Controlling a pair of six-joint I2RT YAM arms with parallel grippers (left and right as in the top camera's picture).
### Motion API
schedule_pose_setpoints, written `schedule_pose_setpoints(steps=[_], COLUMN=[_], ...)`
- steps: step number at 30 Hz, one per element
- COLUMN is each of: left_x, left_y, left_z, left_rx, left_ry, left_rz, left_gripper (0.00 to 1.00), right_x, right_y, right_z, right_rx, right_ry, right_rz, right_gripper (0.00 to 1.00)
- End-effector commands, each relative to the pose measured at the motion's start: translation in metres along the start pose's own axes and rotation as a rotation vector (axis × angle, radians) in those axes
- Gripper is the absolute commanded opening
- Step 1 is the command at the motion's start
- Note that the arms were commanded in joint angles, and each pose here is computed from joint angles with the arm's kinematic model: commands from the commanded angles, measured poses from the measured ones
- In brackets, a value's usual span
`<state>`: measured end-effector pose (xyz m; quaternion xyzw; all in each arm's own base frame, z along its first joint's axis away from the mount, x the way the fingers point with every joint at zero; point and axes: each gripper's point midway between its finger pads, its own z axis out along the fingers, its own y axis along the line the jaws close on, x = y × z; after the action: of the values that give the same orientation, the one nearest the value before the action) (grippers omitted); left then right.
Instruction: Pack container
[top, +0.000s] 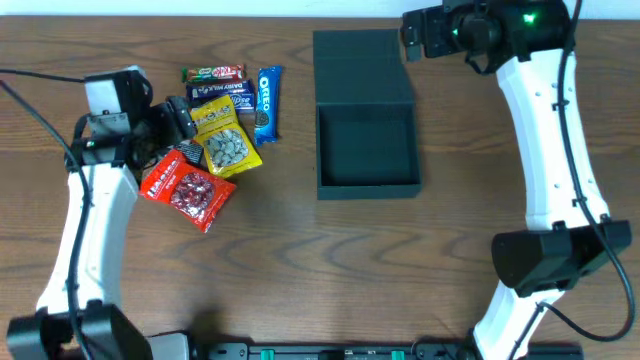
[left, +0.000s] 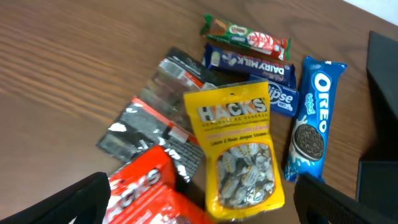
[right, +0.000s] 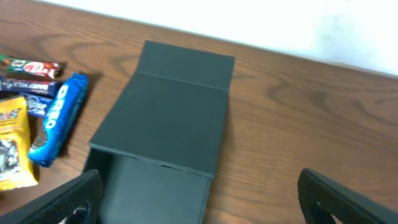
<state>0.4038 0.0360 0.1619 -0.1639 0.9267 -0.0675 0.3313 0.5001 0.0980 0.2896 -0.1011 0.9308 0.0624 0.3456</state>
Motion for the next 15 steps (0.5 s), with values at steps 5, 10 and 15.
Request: schedule_pose_setpoints(steps=[5, 10, 15], left_x=[0.013, 0.034, 0.055], left_y=[-0.013, -0.023, -0.034], left_z=[0.023, 0.046, 0.075], left_rx=[0.089, 0.066, -0.015], left_ry=[0.08, 0.152, 0.188], left_rz=[0.044, 0.083, 0.187], left_gripper=[0.96, 0.95, 0.95], right_x=[-0.003, -0.003, -0.005], right_y=[-0.008, -0.008, -0.008], right_z=[-0.011, -0.01, -0.009], right_rx=[0.009, 0.009, 0.01], right_ry=[-0.018, -0.021, -0.027], right_rz=[-0.004, -0.004, -0.009], right_gripper=[0.99, 0.99, 0.99])
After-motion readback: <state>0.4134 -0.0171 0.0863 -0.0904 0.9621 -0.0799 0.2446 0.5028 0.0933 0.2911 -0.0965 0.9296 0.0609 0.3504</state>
